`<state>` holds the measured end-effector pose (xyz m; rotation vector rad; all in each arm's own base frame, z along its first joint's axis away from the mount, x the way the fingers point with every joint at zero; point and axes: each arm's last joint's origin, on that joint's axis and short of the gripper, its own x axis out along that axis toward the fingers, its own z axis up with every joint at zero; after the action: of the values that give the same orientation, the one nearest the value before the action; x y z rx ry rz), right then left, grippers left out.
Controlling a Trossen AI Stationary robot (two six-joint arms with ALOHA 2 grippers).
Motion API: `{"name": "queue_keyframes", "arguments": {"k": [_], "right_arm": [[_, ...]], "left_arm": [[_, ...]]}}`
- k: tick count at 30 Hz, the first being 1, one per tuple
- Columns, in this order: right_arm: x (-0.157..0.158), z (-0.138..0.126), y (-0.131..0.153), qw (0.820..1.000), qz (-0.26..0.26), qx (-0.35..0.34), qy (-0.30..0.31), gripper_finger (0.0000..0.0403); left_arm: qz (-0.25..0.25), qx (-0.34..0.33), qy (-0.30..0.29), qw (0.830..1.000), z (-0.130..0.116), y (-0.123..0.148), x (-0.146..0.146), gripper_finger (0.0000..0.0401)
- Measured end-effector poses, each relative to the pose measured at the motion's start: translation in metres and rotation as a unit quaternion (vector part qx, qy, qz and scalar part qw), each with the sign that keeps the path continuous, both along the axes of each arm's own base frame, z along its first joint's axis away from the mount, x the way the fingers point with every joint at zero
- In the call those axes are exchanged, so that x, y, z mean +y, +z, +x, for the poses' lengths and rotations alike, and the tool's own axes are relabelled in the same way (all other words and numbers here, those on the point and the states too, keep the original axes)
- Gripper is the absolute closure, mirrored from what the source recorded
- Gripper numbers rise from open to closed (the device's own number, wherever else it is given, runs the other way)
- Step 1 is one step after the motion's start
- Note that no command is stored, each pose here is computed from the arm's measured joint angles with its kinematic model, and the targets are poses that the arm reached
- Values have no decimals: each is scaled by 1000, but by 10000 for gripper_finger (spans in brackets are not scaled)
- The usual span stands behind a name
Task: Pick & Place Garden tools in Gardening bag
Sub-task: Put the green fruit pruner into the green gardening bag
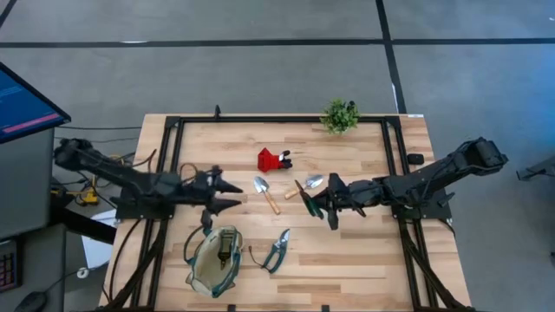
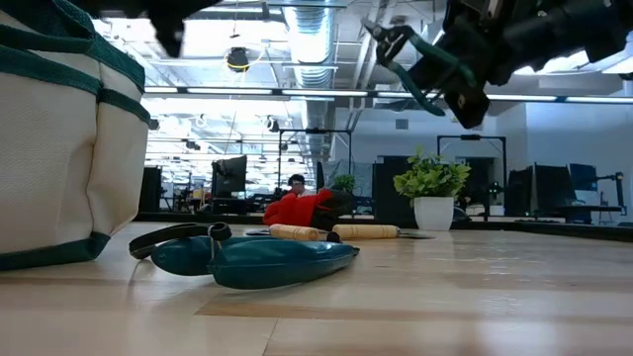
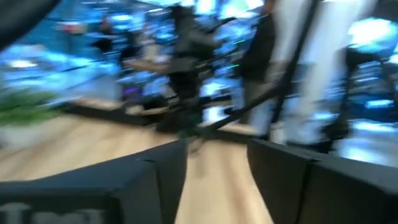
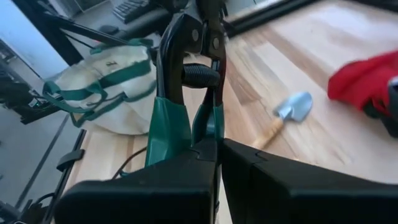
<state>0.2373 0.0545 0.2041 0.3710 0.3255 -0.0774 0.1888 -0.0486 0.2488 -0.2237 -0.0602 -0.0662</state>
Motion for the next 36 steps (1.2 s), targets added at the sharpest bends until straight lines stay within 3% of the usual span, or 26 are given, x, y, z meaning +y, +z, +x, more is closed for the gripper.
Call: {"name": "queue_keyframes", "arguments": {"k": [4, 9, 16, 26, 32, 36], "right_arm": [[2, 1, 3, 1000, -18, -16, 11, 402], [6, 0, 4, 999, -27, -22, 28, 402], [8, 1, 10, 998, -19, -51, 43, 402], [8, 2, 13, 996, -26, -66, 48, 403], [8, 2, 13, 996, -27, -66, 49, 403], [8, 2, 13, 996, -26, -68, 49, 403]], "left_arm": [[-12, -35, -50, 998, 18, -3, 15, 205], [-7, -46, -35, 998, 37, -15, 31, 194], [-3, -58, -44, 997, 61, -28, 35, 206], [59, -80, -53, 994, 113, -13, 33, 225], [69, -86, -98, 989, 133, -11, 32, 232], [69, -75, -92, 991, 145, -18, 36, 233]]}}
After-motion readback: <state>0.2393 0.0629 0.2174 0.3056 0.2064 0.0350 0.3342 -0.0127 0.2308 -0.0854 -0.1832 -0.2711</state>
